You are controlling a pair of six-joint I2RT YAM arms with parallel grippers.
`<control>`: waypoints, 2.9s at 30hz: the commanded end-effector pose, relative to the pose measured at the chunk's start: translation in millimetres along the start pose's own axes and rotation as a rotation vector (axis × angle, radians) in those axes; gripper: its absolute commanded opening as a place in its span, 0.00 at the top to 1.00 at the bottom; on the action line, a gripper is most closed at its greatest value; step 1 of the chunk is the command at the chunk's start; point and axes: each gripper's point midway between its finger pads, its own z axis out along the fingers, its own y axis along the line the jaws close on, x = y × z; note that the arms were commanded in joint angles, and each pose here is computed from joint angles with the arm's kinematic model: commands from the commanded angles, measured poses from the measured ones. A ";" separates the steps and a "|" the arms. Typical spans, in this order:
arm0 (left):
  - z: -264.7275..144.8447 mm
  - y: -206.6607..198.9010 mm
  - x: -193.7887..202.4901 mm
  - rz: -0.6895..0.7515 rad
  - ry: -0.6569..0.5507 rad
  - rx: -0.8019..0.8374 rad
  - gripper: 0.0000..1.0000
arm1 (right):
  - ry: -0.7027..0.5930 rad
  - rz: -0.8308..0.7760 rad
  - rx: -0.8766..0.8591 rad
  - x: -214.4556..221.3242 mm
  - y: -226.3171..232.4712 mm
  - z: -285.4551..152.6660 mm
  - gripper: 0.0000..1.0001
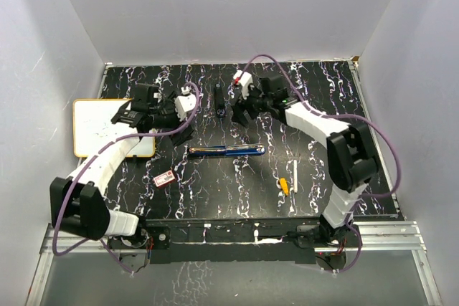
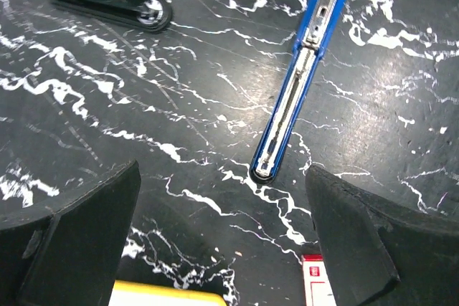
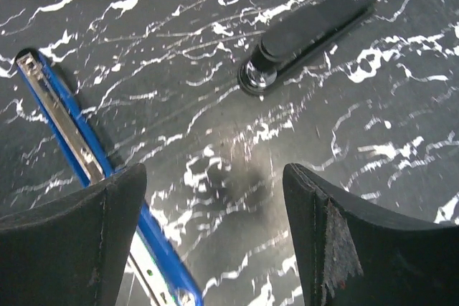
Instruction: Load the staples into the stapler
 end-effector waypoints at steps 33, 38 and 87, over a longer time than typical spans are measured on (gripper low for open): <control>-59.3 28.0 27.3 -0.316 0.142 -0.418 0.03 | 0.306 -0.174 -0.165 94.1 52.8 20.9 0.18; -59.9 26.6 25.8 -0.309 0.124 -0.421 0.03 | 0.331 -0.139 -0.175 104.7 60.3 13.4 0.28; -49.0 39.3 31.2 -0.305 0.175 -0.408 0.03 | 0.420 0.315 0.320 163.2 0.8 -72.3 0.92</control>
